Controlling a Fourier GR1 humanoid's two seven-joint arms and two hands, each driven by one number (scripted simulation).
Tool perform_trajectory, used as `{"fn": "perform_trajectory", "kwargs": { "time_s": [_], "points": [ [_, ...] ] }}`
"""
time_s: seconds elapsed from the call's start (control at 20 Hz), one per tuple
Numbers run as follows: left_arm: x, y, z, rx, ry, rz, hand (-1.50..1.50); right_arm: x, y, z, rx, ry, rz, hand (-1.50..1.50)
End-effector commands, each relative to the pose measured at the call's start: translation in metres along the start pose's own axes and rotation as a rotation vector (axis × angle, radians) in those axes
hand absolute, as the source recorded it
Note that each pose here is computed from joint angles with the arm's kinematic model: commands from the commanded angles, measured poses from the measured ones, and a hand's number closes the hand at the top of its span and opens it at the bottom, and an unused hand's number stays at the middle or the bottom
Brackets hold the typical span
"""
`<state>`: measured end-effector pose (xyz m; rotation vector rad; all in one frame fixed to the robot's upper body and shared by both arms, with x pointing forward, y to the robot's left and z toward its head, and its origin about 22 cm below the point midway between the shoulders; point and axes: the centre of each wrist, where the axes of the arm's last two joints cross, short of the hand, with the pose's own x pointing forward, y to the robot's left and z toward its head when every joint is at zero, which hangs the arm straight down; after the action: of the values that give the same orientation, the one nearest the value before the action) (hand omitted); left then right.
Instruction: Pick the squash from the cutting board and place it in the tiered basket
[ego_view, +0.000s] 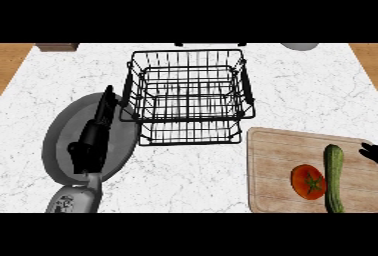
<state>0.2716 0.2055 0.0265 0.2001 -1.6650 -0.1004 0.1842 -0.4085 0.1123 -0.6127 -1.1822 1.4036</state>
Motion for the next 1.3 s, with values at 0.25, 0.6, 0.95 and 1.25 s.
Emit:
{"fn": "perform_trajectory", "kwargs": {
  "time_s": [0.25, 0.6, 0.95, 1.25],
  "points": [
    [0.002, 0.001, 0.008, -0.003, -0.002, -0.009, 0.0, 0.017, 0.019, -0.013, 0.07, -0.019, -0.026, -1.5],
    [0.01, 0.008, -0.008, -0.022, -0.009, 0.003, 0.0, 0.003, 0.012, -0.039, 0.072, 0.0, -0.019, -1.5],
    [0.02, 0.003, 0.011, -0.011, -0.011, 0.01, 0.0, -0.002, 0.044, -0.034, 0.092, 0.01, -0.037, -1.5],
    [-0.001, 0.0, 0.007, -0.019, 0.012, -0.002, 0.0, 0.005, 0.025, -0.041, 0.076, -0.02, -0.053, -1.5]
  ]
}}
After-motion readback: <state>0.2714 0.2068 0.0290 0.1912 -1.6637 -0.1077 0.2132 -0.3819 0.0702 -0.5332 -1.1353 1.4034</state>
